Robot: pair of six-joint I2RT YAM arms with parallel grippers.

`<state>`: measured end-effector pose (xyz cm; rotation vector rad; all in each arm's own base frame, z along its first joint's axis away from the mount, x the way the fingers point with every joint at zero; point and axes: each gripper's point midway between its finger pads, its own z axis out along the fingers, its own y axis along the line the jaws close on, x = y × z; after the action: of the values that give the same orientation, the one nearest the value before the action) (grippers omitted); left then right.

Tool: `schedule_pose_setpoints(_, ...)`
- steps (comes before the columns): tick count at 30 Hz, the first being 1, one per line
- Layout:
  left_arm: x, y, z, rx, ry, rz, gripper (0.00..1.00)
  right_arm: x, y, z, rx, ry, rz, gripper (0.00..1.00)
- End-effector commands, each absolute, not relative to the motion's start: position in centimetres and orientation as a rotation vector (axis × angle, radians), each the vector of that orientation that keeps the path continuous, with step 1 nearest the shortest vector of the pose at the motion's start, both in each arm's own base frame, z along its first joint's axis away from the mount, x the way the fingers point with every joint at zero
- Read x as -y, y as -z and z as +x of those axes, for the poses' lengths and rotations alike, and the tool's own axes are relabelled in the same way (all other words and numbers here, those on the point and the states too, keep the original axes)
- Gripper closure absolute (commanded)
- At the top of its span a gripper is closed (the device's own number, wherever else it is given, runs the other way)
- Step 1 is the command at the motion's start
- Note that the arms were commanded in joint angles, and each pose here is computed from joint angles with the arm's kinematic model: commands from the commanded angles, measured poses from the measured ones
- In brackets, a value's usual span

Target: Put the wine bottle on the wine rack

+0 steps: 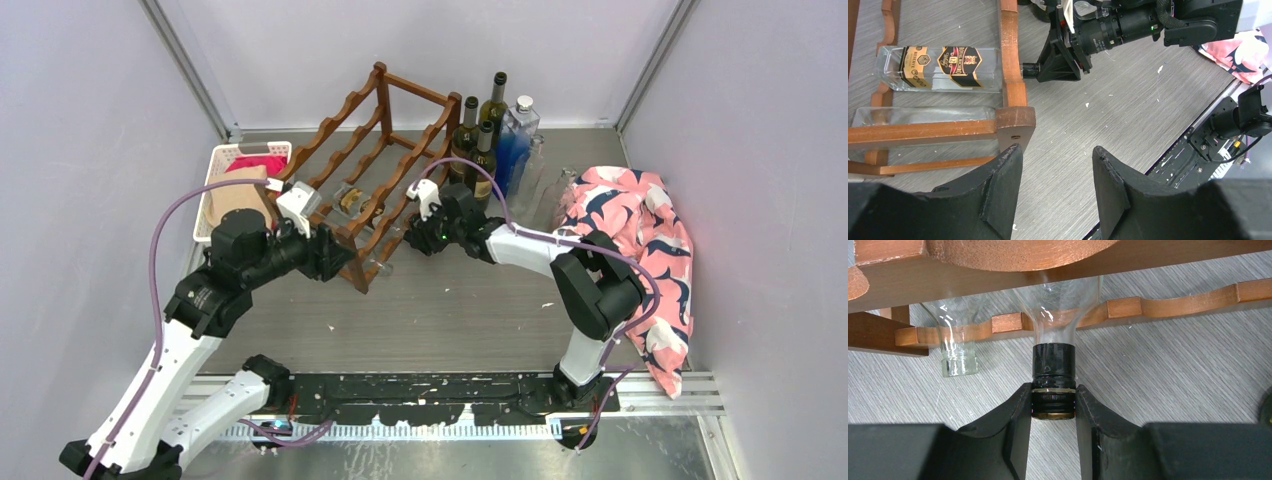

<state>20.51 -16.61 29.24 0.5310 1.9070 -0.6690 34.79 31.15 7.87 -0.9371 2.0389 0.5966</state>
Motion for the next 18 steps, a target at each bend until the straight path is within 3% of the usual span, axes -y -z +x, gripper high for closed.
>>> schedule_pose_setpoints(1, 16.9, -30.2, 21.1, -1.847, 0.666, 0.554, 0.47, -28.4, -0.6, 33.0, -2.227, -0.504, -0.957, 0.91)
schedule_pose_setpoints(13, 16.8, -30.1, 21.1, -1.84, 0.662, 0.542, 0.47, -27.4, -3.8, 32.6, -2.139, -0.493, -0.879, 0.92)
schedule_pose_setpoints(18, 16.8, -30.1, 21.0, -1.836, 0.67, 0.538, 0.47, -27.3, -0.9, 32.6, -2.243, -0.454, -0.936, 0.92)
